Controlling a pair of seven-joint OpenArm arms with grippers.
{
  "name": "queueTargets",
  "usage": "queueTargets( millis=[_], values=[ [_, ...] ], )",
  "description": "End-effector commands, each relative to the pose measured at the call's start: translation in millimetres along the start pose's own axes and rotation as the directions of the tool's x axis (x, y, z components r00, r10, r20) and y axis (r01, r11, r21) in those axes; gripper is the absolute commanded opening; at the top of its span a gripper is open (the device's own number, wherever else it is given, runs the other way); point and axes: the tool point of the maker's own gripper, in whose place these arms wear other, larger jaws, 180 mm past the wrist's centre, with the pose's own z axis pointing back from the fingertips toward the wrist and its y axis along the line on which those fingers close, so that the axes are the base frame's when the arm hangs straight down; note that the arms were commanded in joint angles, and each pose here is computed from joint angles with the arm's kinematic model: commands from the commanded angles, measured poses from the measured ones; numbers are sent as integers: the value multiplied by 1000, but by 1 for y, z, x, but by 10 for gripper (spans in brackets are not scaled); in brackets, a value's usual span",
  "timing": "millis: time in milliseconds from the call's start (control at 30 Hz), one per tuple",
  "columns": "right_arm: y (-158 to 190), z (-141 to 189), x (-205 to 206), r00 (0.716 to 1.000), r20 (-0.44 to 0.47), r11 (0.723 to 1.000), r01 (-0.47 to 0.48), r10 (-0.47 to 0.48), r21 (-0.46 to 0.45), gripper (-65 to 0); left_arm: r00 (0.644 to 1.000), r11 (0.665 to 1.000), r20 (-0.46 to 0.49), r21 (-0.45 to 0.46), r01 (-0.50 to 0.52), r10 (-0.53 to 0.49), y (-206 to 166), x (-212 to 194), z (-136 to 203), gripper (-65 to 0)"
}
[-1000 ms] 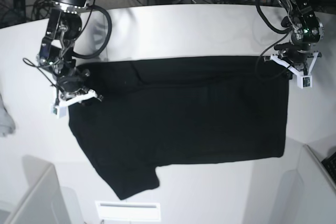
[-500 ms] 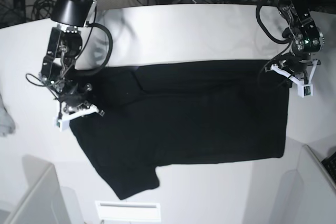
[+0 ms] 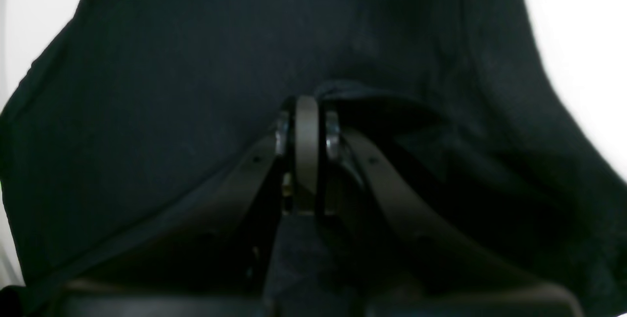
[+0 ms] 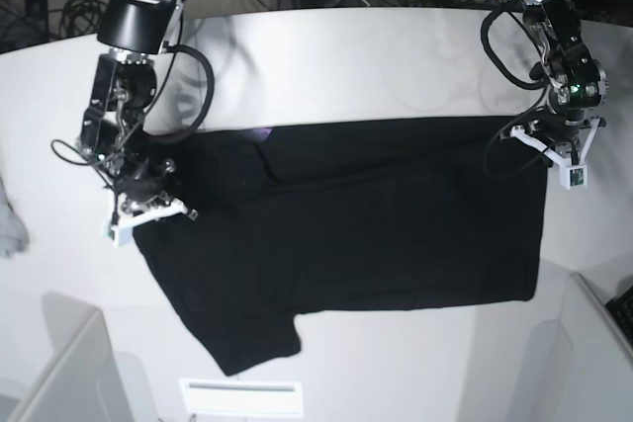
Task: Fold the T-shirt properly
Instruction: 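Lift the shoulder corners and pull them back toward the robot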
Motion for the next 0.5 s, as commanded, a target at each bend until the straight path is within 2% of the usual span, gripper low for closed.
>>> queueTargets(
  millis=[0, 300, 333, 367, 400, 467],
  values=[
    [7, 3, 20, 998, 57, 1000, -10, 9, 18, -650, 999, 1000, 54, 18, 8, -9, 6, 18, 4, -650],
    [5, 3, 18, 999, 47, 1000, -8, 7, 15, -650, 998, 1000, 62, 24, 7, -8, 9, 21, 5, -650],
    [4, 3, 18, 999, 49, 1000, -5, 4, 13, -594, 998, 1000, 64, 26, 6, -8, 9, 21, 6, -650],
    [3, 4, 19, 999, 52, 1000, -3, 2, 12, -516, 998, 1000, 66, 25, 5, -7, 9, 22, 6, -611],
    [3, 4, 19, 999, 52, 1000, -2, 1, 13, -450, 998, 1000, 67, 25, 6, -7, 9, 22, 6, -545],
    [4, 5, 20, 998, 56, 1000, -3, 2, 14, -372, 996, 1000, 84, 23, 2, -4, 8, 29, 5, -415]
  ],
)
